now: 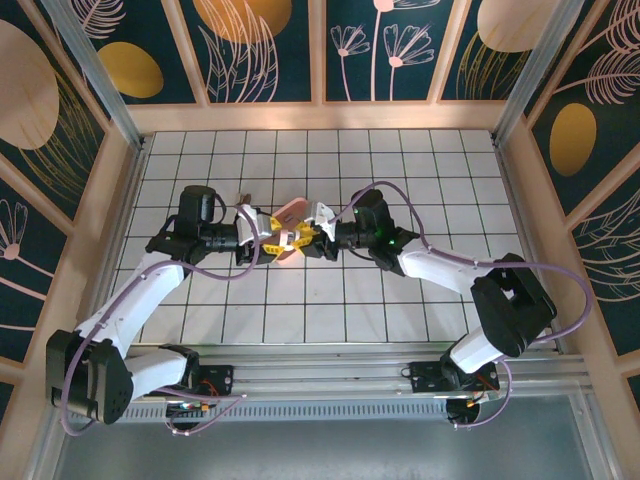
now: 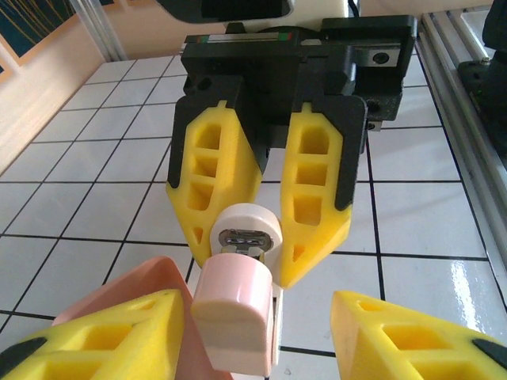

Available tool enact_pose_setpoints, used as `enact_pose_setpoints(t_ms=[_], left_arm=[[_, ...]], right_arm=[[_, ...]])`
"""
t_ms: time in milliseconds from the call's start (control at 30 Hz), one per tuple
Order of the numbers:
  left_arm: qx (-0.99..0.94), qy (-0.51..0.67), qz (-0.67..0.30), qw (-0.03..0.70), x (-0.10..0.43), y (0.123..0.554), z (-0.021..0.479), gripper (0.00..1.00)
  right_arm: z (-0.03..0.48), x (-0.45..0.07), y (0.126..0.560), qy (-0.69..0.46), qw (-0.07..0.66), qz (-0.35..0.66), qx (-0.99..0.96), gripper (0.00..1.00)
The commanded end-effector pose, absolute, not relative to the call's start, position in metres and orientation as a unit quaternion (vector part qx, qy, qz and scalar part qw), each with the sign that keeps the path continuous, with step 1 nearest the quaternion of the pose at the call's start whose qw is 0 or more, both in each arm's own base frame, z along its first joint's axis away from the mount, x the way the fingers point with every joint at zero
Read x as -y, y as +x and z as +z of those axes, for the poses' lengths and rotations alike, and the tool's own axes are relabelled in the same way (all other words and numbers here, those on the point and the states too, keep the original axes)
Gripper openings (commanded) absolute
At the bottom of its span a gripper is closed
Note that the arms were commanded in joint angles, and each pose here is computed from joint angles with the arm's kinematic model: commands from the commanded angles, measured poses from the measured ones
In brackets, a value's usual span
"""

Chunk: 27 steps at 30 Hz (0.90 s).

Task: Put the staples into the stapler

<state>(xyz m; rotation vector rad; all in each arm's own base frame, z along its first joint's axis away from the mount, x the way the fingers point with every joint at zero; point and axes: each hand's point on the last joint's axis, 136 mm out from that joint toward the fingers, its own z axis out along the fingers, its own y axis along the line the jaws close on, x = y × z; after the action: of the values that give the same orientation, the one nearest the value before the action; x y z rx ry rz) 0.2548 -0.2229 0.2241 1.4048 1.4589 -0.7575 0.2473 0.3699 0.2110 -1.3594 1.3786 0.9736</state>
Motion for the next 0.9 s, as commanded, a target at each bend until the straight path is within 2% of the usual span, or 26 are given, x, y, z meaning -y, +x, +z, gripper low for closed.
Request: enact_pose_setpoints(t_ms=[0,133,267,867], left_arm=[[-0.586,0.581,-0.316,0.469,0.2265,0.2544,0.2278,0.52],[-0.582,0.58,-0.325,0.468,0.2282,0.2541,0.2286,0.51],[-0.58,0.581,-0.329,0.467,0.2289,0.2536,0.2291,0.45],[-0.576,0.581,-0.343,0.461,0.2315,0.2519,0.2265,0.4]], right_arm=[[0.2355,-0.3737,0.2372,-0.575,0.491,0.397,-0.521,0.09],[0.2346,-0.3748,0.2351,-0.582,0.49,0.394,-0.516,0.09],[0.2326,-0.3745,0.2364,-0.583,0.49,0.388,-0.518,0.09],[0.2368,-0.3775,0.2349,-0.589,0.487,0.396,-0.509,0.09]])
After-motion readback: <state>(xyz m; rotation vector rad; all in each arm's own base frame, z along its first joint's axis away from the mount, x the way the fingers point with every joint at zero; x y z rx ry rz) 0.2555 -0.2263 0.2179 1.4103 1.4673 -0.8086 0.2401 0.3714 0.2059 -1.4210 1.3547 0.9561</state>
